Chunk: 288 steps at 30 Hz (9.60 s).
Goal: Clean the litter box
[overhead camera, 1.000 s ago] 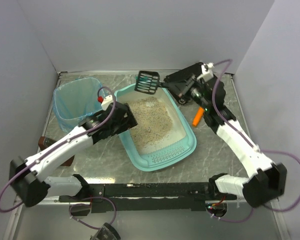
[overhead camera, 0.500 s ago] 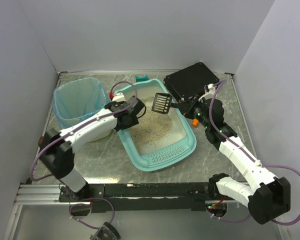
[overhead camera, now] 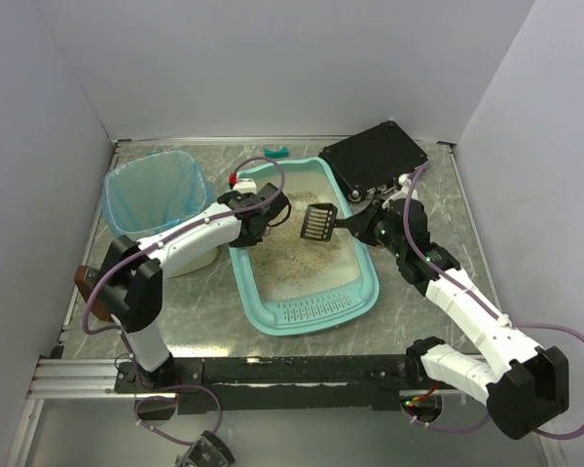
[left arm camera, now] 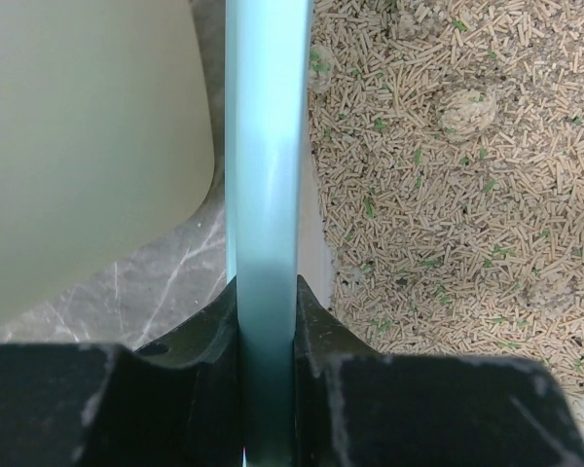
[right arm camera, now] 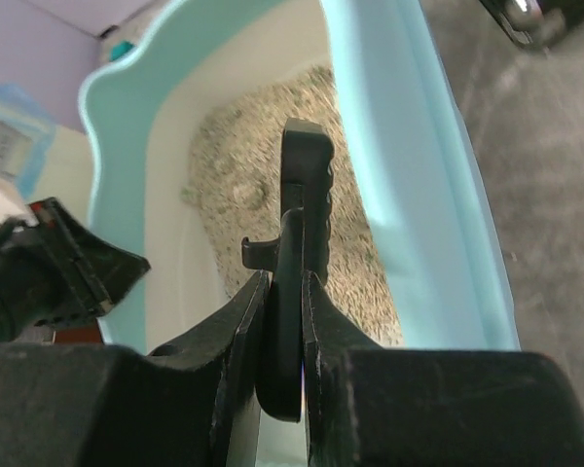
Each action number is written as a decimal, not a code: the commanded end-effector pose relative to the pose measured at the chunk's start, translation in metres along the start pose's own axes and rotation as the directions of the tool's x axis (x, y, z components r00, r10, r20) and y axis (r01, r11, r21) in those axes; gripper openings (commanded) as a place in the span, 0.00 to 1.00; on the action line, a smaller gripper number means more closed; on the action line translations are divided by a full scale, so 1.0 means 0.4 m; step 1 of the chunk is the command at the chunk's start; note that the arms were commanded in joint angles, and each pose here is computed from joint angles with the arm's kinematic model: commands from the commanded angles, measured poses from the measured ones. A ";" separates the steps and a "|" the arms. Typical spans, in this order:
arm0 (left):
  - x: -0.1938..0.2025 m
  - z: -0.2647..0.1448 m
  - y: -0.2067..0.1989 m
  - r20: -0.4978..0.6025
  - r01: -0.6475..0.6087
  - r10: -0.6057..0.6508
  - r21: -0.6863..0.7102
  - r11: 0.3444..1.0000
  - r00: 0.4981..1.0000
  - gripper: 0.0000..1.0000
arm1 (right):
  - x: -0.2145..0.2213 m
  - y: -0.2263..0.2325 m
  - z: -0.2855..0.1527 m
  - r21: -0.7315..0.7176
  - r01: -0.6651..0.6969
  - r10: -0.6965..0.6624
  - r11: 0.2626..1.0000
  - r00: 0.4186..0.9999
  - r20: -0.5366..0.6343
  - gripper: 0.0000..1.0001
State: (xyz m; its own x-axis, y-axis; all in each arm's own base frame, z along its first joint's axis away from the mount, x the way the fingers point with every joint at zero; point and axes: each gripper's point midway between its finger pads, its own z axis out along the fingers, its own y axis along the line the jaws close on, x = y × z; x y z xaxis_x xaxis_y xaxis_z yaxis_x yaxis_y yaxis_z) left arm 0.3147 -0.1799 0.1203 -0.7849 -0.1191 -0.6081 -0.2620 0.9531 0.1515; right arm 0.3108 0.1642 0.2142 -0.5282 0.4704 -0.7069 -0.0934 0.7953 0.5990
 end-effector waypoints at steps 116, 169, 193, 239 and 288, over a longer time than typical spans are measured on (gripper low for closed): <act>-0.141 -0.271 -0.080 0.116 0.251 -0.367 0.541 0.803 0.923 0.01 | 0.027 0.048 0.192 -0.283 -0.479 0.546 0.831 0.800 0.249 0.00; -0.214 -0.319 0.016 0.170 0.420 -0.577 0.529 0.737 0.799 0.01 | 0.030 -0.010 0.124 -0.433 -0.657 0.771 0.617 0.615 0.165 0.00; -0.190 -0.297 0.015 0.134 0.460 -0.596 0.511 0.726 0.792 0.01 | -0.035 -0.076 0.114 -0.432 -0.672 0.799 0.601 0.525 0.294 0.00; -0.154 -0.282 0.020 0.067 0.515 -0.659 0.567 0.643 0.749 0.01 | -0.115 0.036 0.081 -0.615 -0.685 0.894 0.391 0.441 0.078 0.00; -0.166 -0.291 0.017 0.116 0.448 -0.649 0.634 0.631 0.752 0.01 | -0.001 0.060 0.010 -0.484 -0.571 0.689 0.663 0.719 0.096 0.00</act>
State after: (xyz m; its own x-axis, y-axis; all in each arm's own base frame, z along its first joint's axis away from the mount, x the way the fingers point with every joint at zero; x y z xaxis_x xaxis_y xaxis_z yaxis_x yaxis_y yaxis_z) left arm 0.2502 -0.1567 0.1355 -0.6203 -0.4170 -0.6644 -0.3047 0.9086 -0.2858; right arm 0.3231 0.1988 0.2142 -0.3966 0.9180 -0.0062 -0.1077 -0.0399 0.9934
